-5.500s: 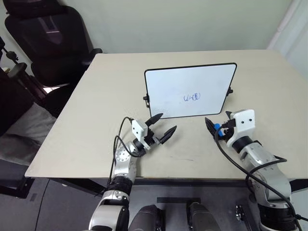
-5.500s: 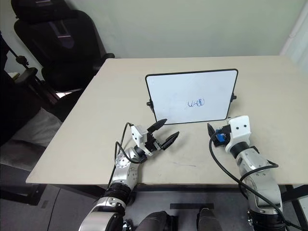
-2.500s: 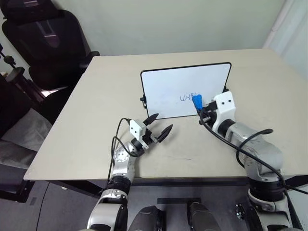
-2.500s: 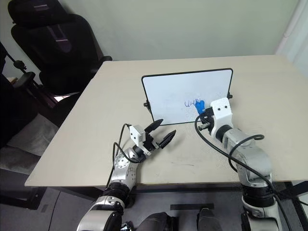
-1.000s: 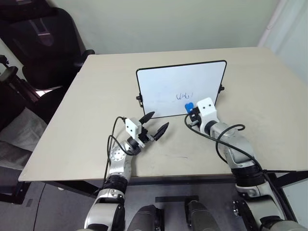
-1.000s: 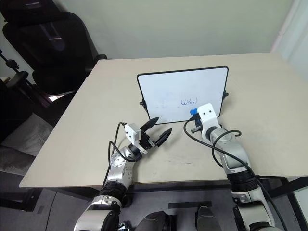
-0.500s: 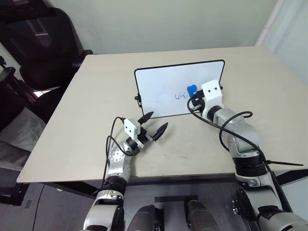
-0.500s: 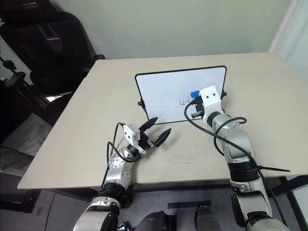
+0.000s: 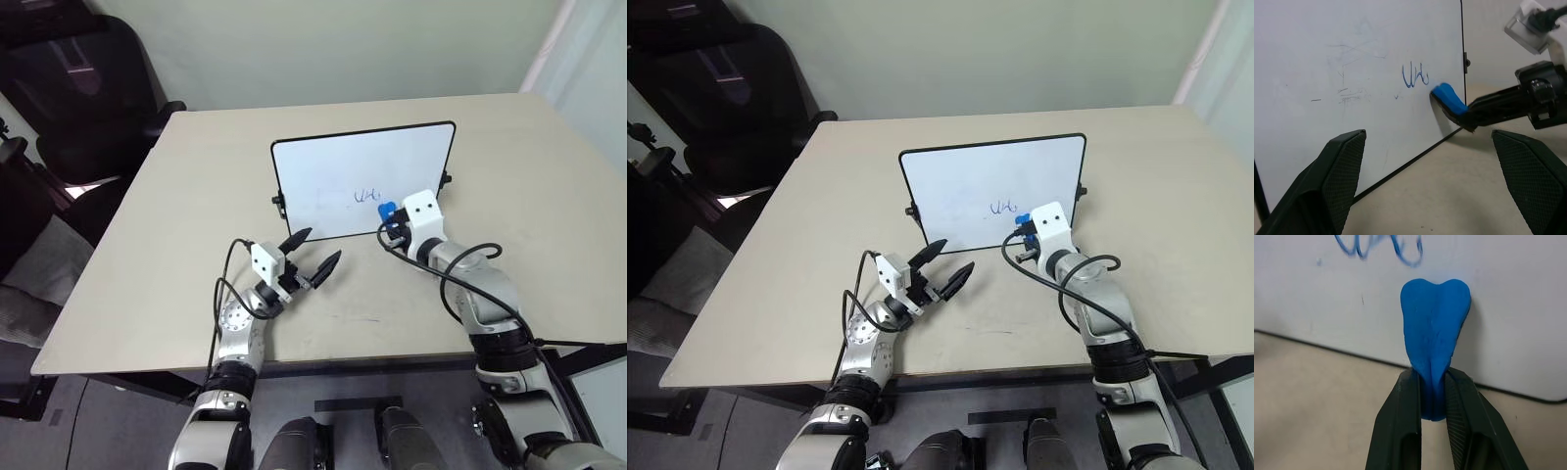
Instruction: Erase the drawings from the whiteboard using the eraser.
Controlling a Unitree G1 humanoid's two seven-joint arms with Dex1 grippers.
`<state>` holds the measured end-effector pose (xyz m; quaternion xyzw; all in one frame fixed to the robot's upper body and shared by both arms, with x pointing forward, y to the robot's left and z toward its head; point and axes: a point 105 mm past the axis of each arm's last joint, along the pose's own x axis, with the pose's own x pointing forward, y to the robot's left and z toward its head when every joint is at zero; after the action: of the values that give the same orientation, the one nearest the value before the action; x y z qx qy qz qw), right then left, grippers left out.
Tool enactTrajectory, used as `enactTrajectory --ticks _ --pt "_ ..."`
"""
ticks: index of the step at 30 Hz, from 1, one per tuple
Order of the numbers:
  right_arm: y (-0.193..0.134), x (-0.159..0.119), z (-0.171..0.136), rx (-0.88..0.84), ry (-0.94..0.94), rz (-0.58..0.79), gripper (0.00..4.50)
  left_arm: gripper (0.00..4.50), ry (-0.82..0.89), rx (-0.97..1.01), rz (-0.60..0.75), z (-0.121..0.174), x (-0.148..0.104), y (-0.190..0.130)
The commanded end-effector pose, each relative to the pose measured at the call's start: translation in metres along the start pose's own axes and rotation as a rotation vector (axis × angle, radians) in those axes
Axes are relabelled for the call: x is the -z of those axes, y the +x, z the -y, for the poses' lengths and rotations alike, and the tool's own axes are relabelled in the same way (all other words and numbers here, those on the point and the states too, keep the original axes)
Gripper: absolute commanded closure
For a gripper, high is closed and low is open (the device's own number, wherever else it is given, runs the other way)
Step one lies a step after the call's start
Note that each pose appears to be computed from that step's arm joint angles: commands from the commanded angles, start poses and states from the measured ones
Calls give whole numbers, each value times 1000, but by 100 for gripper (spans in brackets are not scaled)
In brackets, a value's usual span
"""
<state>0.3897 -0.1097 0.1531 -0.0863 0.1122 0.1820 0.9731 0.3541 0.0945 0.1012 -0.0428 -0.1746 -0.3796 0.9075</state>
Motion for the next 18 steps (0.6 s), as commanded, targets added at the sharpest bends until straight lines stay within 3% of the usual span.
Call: enactTrajectory --ticks 1,5,13,18 --pt "-8 -55 -4 -21 6 161 407 0 -41 -30 -18 3 11 -8" --pt "-8 -64 -7 -33 18 181 407 0 -44 -33 -19 2 12 -9" --pt "3 0 -15 -46 55 3 407 0 -37 -40 -20 1 12 -11" --pt "4 9 -15 -40 57 -27 407 0 -30 -46 -24 -1 11 -12"
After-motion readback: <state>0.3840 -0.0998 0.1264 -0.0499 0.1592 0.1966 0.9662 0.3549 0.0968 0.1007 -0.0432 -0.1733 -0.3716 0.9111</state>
